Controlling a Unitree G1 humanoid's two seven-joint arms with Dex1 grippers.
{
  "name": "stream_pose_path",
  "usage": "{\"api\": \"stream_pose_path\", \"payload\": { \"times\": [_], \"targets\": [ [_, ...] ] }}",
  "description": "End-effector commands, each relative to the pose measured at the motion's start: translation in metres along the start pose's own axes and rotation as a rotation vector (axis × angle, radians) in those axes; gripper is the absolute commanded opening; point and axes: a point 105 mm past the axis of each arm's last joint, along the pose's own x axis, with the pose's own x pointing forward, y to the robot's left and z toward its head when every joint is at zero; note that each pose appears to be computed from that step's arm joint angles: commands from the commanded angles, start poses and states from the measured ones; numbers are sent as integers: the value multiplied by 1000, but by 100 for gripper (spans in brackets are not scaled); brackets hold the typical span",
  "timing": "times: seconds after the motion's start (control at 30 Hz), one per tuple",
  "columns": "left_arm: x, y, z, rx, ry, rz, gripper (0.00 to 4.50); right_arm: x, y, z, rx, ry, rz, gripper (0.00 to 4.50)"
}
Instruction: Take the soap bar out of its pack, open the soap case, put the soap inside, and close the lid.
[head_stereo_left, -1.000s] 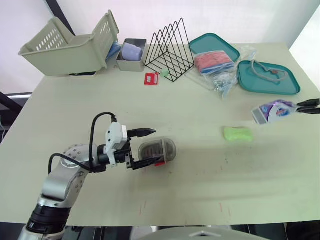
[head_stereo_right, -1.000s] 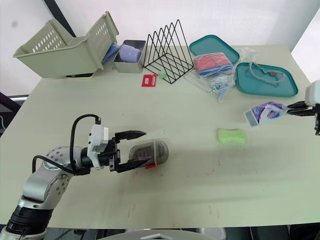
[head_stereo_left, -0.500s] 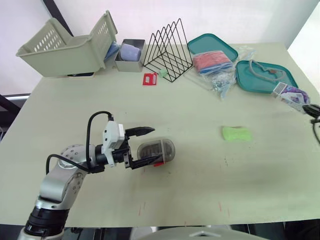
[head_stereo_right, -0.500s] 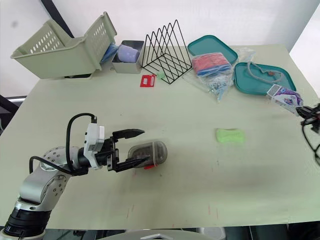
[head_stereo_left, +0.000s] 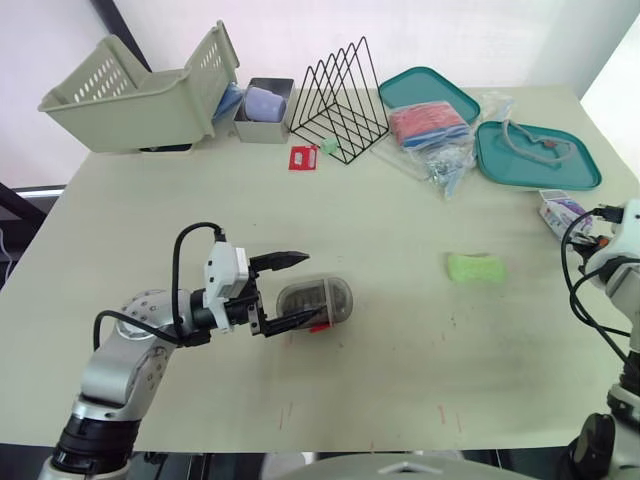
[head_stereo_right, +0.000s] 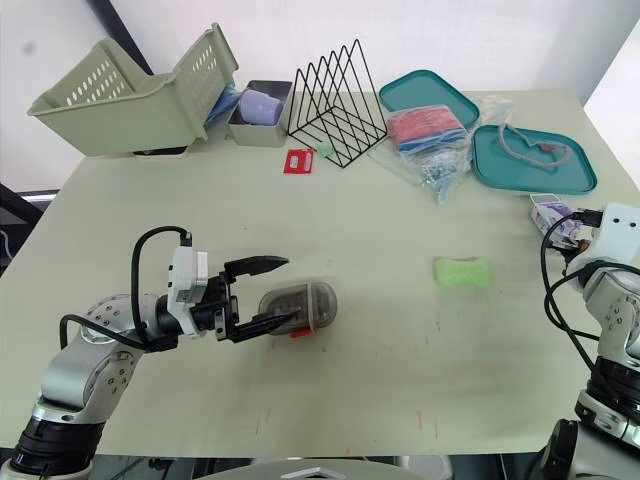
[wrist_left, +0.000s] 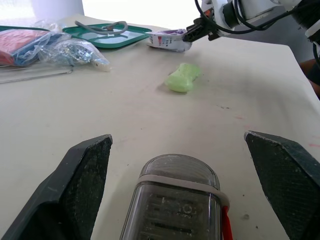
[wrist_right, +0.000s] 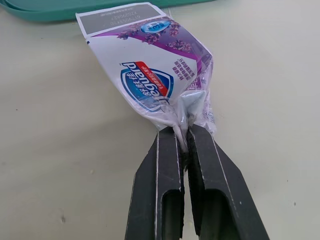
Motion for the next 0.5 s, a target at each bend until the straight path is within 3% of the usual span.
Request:
{"api": "stream_pose_path", "payload": {
  "times": [0.03,0.13,0.3,0.37,0.5],
  "targets": [
    [0,-3,9,54,-16,-7,450,-6,-1,10,20,-41,-11,2],
    [1,-2,9,56,-16,-5,450,-7,3,10,22,-42,10,2],
    [1,0,9,60,-12,-2,450,-10,7,13,-23,-47,34,171],
    [1,1,9,62,-9,-3,450,-11,8,17,-54,-59,44,285],
    [1,1,7,62,-3,-8,450,-15,15,27,-115,-89,77,446]
  ]
}}
